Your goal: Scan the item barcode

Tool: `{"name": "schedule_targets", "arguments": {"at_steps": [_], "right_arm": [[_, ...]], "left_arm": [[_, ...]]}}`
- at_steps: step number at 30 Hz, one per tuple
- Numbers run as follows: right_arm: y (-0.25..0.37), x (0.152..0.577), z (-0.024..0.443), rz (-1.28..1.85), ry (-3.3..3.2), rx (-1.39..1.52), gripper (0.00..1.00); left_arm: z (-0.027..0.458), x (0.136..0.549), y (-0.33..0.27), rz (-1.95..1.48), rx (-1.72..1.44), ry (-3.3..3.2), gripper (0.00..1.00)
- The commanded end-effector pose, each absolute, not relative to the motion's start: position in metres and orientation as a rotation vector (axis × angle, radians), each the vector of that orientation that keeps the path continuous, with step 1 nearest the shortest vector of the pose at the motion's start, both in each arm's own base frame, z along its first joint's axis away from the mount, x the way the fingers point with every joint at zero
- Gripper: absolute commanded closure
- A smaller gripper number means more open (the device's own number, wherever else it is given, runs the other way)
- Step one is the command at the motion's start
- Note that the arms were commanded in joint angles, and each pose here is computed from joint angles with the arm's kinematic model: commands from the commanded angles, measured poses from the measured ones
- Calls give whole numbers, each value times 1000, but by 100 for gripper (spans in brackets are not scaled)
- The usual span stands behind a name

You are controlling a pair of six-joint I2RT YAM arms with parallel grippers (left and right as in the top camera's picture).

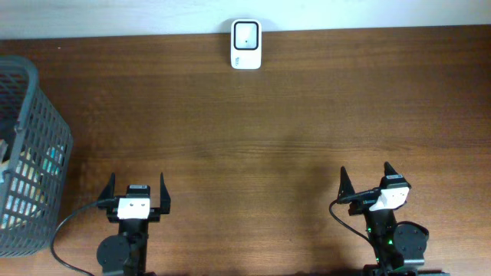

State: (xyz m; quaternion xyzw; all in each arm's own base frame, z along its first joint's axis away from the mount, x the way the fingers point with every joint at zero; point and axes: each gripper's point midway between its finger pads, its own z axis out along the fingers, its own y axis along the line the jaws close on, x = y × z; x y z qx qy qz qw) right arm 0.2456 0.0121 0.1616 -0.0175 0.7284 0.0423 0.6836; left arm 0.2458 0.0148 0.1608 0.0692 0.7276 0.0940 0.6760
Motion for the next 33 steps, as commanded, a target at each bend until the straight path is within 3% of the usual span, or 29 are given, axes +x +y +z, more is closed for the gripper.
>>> {"name": "schedule_targets", "arguments": {"at_steps": [1, 8, 18, 22, 26, 29, 33], "right_arm": [[12, 246, 158, 103, 1642, -34, 1], [12, 246, 158, 103, 1642, -34, 1], [12, 246, 158, 103, 1642, -34, 1], [12, 246, 158, 103, 1642, -34, 1], [12, 246, 158, 103, 1642, -34, 1], [12, 246, 158, 103, 1642, -34, 1], [12, 246, 158, 103, 1642, -34, 1]], "left_arm": [[160, 246, -5, 126, 253, 1617, 1], [206, 247, -25, 10, 327, 1616, 1], [294, 340, -31, -244, 348, 2177, 1], [357, 346, -75, -581, 484, 2111, 1], [363, 352, -71, -538, 480, 2088, 1], [355, 373, 33, -36, -227, 2194, 1], [418, 356, 117, 278, -579, 1947, 1]]}}
